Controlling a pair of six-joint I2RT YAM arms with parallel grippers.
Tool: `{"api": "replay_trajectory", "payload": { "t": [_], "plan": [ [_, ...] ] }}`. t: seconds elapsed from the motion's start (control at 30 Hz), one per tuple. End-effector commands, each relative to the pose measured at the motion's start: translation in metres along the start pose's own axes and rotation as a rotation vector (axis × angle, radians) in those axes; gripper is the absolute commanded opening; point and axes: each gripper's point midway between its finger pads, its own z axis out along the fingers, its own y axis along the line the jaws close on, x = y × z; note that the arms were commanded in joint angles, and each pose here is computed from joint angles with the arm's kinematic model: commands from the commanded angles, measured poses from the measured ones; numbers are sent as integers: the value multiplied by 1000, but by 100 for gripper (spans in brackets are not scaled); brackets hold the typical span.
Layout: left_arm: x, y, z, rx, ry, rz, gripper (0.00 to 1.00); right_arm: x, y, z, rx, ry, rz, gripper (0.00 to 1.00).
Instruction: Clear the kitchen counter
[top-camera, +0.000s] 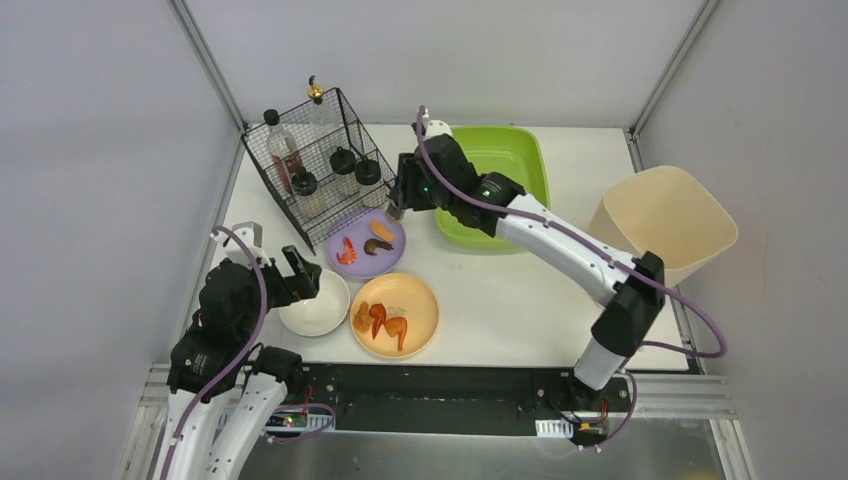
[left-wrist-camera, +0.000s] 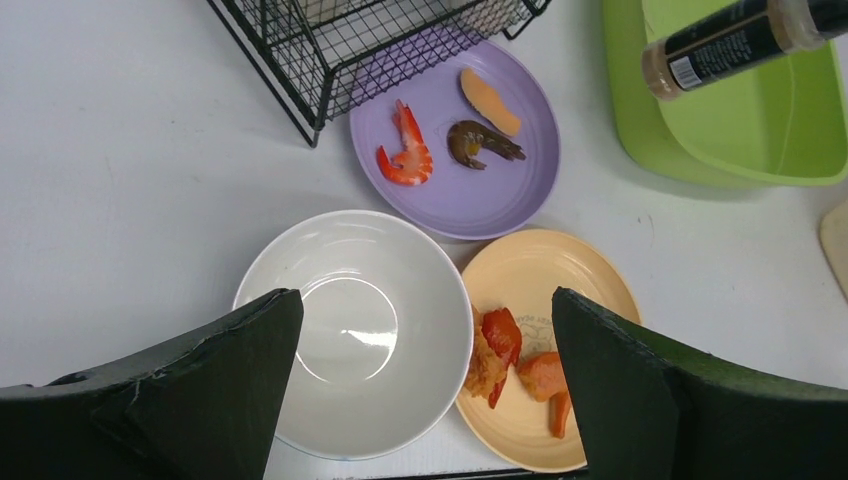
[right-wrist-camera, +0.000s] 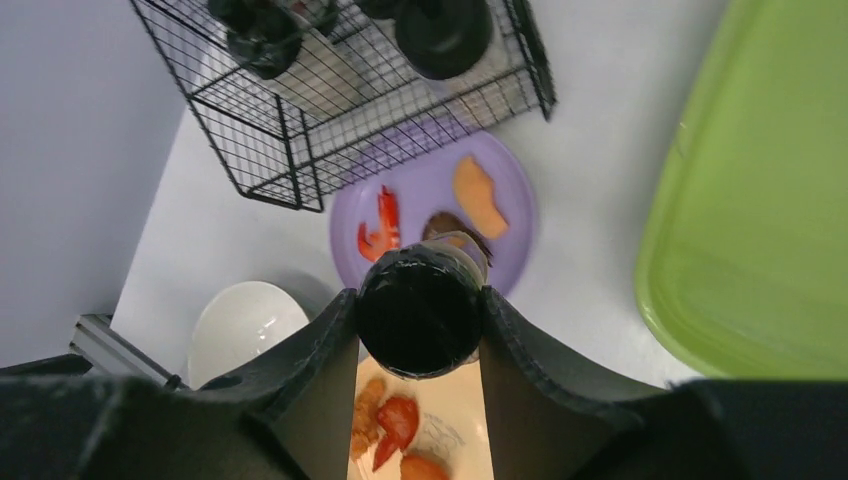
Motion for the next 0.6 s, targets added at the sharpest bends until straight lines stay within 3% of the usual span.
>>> {"api": "replay_trajectory", "payload": {
  "t": [0.0, 0.23, 0.57],
  "plan": [
    [-14, 12, -8, -61, -85, -26, 100, -45, 54, 9, -182, -93, -48, 0],
    [-13, 12, -6, -65, -72, -25, 100, -69, 87, 45, -255, -137, -78, 0],
    [-12, 11, -3, -63, -55, -28, 100, -71, 99, 107, -238, -187, -98, 0]
  ]
}}
